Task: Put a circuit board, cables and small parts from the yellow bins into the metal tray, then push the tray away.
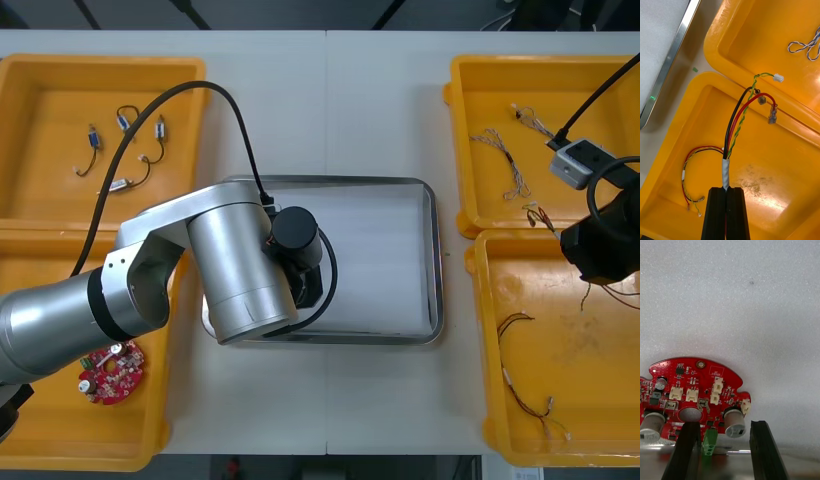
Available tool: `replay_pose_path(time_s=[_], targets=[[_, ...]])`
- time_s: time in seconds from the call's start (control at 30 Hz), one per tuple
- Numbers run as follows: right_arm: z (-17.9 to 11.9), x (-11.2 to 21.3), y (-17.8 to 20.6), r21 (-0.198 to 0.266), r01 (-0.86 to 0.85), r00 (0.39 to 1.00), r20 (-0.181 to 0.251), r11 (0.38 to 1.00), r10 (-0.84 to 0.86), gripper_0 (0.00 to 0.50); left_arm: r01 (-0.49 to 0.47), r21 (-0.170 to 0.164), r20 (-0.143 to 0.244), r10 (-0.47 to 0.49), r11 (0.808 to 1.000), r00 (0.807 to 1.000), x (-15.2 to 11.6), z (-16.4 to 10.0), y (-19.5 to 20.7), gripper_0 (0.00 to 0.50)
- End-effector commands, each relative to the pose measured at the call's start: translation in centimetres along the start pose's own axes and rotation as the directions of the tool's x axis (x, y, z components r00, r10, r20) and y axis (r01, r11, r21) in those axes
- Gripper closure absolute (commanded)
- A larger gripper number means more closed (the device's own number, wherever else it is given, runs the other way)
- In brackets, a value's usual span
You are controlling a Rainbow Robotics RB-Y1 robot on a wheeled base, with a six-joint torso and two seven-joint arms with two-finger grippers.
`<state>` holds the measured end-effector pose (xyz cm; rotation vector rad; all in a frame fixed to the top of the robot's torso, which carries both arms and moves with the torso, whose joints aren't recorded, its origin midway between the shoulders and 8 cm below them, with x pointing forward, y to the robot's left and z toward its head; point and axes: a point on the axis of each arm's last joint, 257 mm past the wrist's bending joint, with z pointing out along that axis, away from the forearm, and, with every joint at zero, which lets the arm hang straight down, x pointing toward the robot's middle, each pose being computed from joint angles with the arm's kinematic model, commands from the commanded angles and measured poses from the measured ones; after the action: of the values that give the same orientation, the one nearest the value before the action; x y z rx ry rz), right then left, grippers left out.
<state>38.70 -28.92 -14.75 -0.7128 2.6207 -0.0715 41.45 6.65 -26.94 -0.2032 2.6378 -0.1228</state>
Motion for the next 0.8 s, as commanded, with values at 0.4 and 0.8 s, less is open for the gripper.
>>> replay_pose_path(time_s=[0.4,0.8], targets=[[-0.5,-1.0,-0.1,0.015,-0.007,1.0,0.024,1.0,0.007,0.5,0.011,0.065,0.131,-0.019,0.998,0.991,-3.5,-3.5,-2.2,0.0],[-0.5,-1.0,-0.1,0.015,-0.007,1.0,0.024,1.0,0.007,0.5,-0.11,0.052,0.084,0.105,0.993,0.991,-5.2,-11.2,1.8,0.0]])
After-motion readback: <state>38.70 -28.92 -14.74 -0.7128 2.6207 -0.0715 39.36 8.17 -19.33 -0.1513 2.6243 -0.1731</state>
